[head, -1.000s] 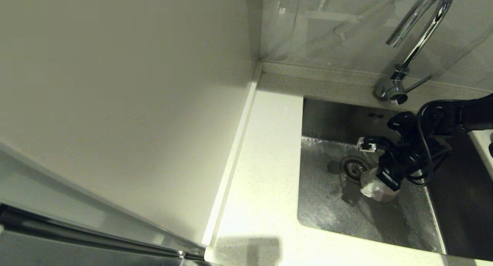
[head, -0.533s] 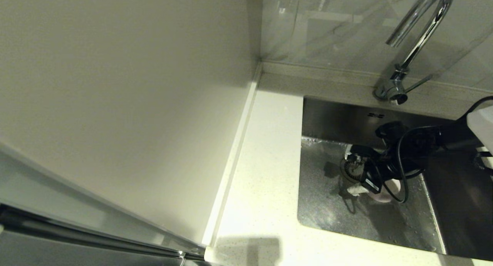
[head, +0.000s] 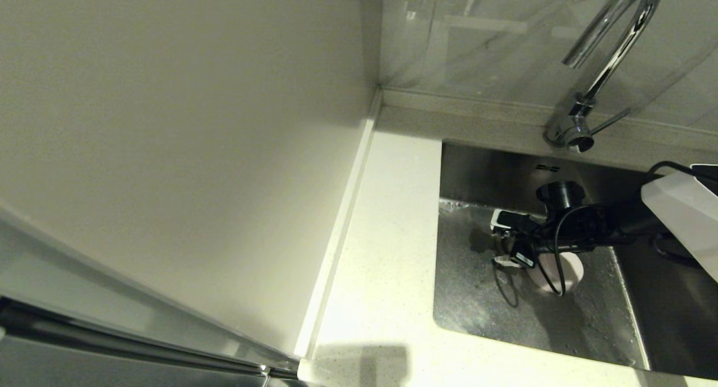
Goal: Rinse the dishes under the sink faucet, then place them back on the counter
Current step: Put a bowl back to the table from the sink
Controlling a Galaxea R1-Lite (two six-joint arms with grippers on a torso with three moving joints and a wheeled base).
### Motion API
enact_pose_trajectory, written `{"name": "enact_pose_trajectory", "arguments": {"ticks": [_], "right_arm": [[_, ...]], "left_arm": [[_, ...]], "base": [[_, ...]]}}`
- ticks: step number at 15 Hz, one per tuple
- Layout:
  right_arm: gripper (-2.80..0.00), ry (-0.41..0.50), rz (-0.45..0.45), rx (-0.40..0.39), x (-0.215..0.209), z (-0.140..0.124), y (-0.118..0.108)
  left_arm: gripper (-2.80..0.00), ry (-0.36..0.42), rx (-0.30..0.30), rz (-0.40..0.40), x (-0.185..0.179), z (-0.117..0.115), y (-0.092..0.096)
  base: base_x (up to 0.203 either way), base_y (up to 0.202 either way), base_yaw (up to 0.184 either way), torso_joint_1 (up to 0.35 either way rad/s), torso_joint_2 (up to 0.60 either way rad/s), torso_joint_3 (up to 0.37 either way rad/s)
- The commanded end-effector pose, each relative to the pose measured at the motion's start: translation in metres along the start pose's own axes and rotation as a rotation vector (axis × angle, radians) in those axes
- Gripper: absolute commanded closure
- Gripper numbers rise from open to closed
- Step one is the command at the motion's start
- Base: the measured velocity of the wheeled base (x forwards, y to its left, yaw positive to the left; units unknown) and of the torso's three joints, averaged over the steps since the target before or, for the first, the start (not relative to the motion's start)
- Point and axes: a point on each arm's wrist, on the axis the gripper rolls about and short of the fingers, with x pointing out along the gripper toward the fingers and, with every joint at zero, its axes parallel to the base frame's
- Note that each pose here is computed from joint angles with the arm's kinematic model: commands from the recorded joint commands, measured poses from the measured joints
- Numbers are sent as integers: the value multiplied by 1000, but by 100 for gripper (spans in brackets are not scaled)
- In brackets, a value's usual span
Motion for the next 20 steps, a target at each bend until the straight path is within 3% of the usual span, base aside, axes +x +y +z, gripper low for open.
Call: {"name": "enact_pose_trajectory", "arguments": {"ticks": [1, 3, 7, 20], "right_arm": [[-280, 10, -7, 1, 5, -5, -3], [-280, 26, -26, 5, 6, -9, -6], [-280, 125, -164, 5, 8, -18, -22], [-280, 243, -220, -59, -11, -64, -48]], "left_arm": [[0, 3, -1, 0, 0, -1, 0], [0, 3, -1, 0, 0, -1, 0], [0, 3, -1, 0, 0, -1, 0], [0, 3, -1, 0, 0, -1, 0]], "base": [[0, 0, 0, 0, 0, 0], [0, 0, 0, 0, 0, 0], [0, 0, 0, 0, 0, 0], [0, 0, 0, 0, 0, 0]]}}
